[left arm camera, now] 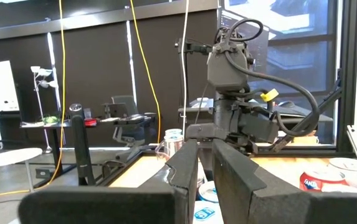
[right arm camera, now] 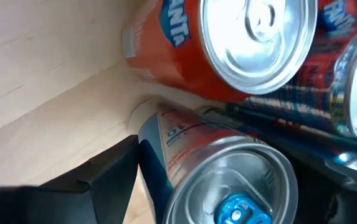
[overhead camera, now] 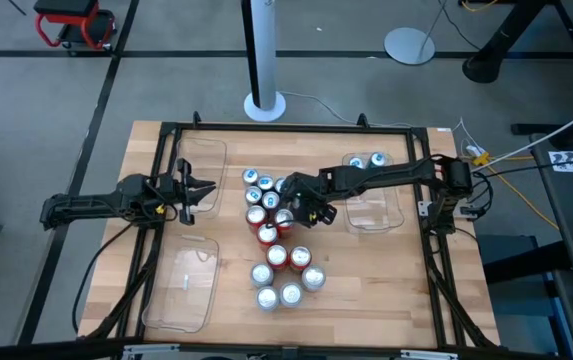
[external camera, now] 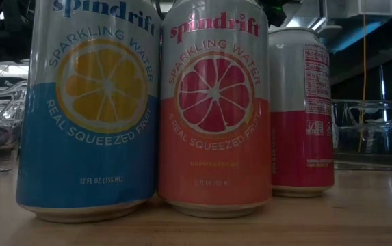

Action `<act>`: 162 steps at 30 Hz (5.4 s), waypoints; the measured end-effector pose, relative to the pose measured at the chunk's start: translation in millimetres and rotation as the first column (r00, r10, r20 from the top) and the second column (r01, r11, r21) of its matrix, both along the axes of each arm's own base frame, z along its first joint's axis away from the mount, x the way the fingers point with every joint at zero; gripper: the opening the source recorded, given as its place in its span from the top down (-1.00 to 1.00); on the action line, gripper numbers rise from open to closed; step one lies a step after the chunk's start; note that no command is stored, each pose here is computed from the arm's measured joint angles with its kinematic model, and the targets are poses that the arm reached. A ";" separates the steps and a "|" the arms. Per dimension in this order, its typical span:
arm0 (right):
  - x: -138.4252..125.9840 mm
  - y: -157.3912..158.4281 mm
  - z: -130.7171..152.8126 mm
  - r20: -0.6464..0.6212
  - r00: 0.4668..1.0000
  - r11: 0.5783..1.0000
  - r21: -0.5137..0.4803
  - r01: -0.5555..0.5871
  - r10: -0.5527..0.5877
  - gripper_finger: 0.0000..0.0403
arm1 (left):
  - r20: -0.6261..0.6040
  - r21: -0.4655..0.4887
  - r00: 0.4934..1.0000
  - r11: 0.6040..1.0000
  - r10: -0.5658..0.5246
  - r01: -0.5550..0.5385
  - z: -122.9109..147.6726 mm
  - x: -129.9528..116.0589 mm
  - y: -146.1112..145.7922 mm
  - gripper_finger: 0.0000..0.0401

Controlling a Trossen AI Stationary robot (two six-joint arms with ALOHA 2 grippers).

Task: Sort soda cans
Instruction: Put the blue soda can into the middle right transparent bin

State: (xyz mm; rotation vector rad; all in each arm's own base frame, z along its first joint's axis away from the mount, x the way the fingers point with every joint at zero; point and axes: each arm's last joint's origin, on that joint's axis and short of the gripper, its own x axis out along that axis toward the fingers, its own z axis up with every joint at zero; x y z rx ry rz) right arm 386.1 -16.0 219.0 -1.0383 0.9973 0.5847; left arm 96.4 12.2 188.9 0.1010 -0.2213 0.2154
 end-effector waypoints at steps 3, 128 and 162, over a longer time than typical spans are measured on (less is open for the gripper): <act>0.3 0.3 -0.4 0.000 1.000 1.000 0.007 -0.010 0.010 -0.49 | 0.001 0.000 1.000 1.000 0.000 0.000 0.1 0.0 0.0 0.80; -173.5 -50.6 91.8 0.090 0.809 0.814 0.056 0.578 -0.581 -0.71 | 0.003 -0.017 1.000 1.000 -0.004 0.004 0.0 0.0 0.0 0.80; -32.9 -42.0 24.0 0.401 0.836 0.920 0.267 0.286 -0.375 -0.71 | 0.002 -0.013 1.000 1.000 -0.003 0.003 0.0 0.0 0.0 0.80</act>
